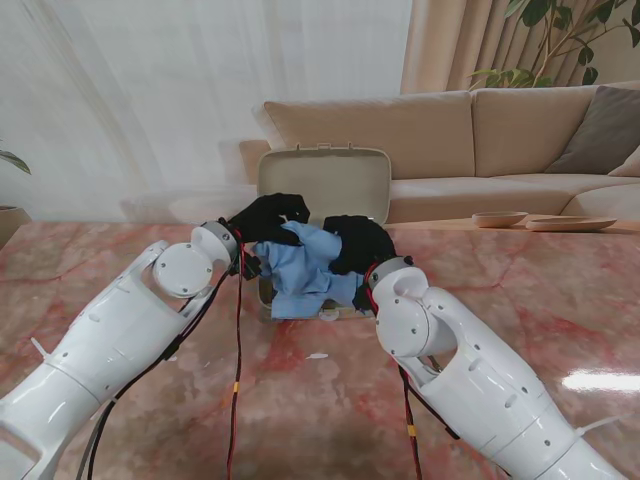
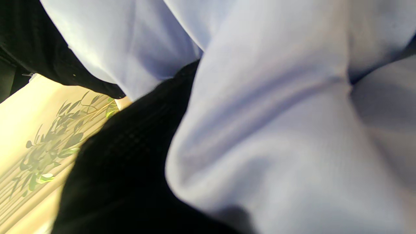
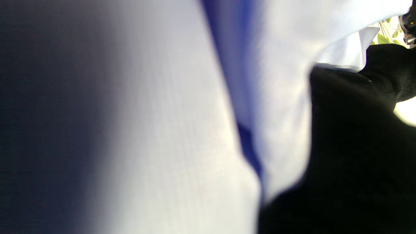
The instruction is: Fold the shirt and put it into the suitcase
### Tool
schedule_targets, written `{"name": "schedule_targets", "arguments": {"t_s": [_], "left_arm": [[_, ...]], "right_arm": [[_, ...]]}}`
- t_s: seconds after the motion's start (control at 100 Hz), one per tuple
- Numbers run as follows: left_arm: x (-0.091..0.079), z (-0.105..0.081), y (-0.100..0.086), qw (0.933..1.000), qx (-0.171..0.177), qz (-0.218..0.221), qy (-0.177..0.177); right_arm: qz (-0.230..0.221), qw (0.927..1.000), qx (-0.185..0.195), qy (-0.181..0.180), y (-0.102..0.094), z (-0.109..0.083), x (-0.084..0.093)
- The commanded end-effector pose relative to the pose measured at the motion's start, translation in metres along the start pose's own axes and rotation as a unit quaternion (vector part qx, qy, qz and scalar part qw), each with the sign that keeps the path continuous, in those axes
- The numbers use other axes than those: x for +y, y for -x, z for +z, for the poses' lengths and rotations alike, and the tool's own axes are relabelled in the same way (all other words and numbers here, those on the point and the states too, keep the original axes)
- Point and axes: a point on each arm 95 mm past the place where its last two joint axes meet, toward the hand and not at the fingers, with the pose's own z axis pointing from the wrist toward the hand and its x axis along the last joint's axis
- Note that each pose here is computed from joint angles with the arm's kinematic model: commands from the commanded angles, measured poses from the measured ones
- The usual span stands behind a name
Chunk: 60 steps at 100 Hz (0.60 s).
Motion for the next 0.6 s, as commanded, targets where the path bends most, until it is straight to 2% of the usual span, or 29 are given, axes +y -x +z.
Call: {"name": "schedule_targets", "arguments": {"t_s": [0.0,0.26,0.59], "left_arm": [[0.003,0.006,-0.002,1.0,0.005,-0.007,0.0],[0.012,0.015,0.012,0.9983,-0.014,-0.055,0.009],[0.021,0.021,0.022,0.9963,-0.036,-0.074,0.026]], "right_arm": [[0.01,0.9999,-0.005,-0.012,0.0,0.004,-0.005],[0.016,0.9994,-0.015,-0.027,0.009,0.015,-0.013],[0.018,0.9986,-0.023,-0.044,0.019,0.027,-0.022]]}}
